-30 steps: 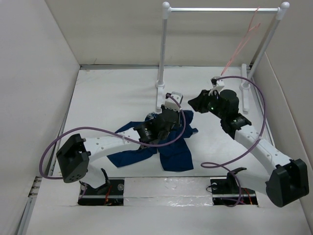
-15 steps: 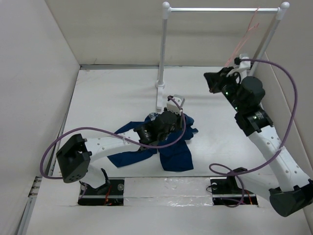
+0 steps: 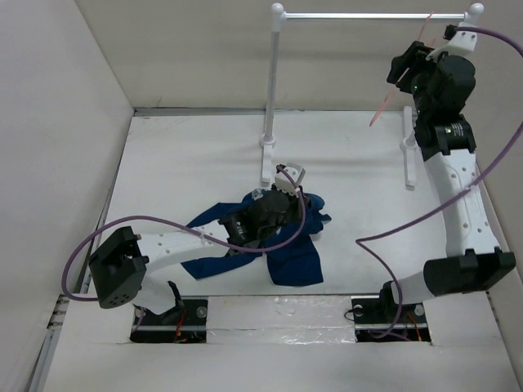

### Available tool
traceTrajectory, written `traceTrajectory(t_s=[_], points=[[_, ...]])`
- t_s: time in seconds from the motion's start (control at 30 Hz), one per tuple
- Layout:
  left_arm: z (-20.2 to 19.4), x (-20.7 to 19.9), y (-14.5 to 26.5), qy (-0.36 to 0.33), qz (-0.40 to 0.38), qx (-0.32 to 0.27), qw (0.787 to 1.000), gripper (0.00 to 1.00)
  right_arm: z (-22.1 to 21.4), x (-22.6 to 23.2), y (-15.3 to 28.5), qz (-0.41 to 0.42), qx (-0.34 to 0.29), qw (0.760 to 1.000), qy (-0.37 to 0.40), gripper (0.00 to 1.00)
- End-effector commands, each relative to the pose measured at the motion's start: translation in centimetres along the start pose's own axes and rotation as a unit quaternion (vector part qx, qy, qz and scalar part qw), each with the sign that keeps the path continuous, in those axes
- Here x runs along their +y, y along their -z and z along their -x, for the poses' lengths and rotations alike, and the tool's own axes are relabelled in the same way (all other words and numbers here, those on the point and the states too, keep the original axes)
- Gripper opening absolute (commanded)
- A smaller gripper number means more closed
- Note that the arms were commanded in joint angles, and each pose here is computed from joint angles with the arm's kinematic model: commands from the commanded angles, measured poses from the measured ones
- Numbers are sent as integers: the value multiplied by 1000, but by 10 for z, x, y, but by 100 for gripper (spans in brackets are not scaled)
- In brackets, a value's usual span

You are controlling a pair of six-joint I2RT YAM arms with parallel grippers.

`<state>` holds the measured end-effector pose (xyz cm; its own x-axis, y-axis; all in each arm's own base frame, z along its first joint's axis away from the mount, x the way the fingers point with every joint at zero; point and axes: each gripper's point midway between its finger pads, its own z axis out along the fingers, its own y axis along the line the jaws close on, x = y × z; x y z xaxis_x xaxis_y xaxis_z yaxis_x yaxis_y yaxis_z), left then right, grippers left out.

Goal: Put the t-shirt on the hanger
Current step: Pick up the hanger from the clothesline.

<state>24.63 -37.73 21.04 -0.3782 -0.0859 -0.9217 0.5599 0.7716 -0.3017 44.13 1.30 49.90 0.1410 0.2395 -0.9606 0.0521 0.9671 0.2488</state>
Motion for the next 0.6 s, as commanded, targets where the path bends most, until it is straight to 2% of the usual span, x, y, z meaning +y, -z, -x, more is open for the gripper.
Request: traceTrajectory(t_s=[0.0,0.17,0.33,0.57], points=[[21,-8,9,18,-19,-39,999,0,3,-20,-12,-39,12,999,14,63],[16,-12,10,14,-29,-37,999,0,-28,-50,-46,-94,48,994,40,63],[9,-7,10,9,-24,-37,999,0,-54,-61,-75,-116,76,989,57,63],[7,-2,14,9,-20,-40,999,0,-64,-61,-107,-126,72,987,67,57]])
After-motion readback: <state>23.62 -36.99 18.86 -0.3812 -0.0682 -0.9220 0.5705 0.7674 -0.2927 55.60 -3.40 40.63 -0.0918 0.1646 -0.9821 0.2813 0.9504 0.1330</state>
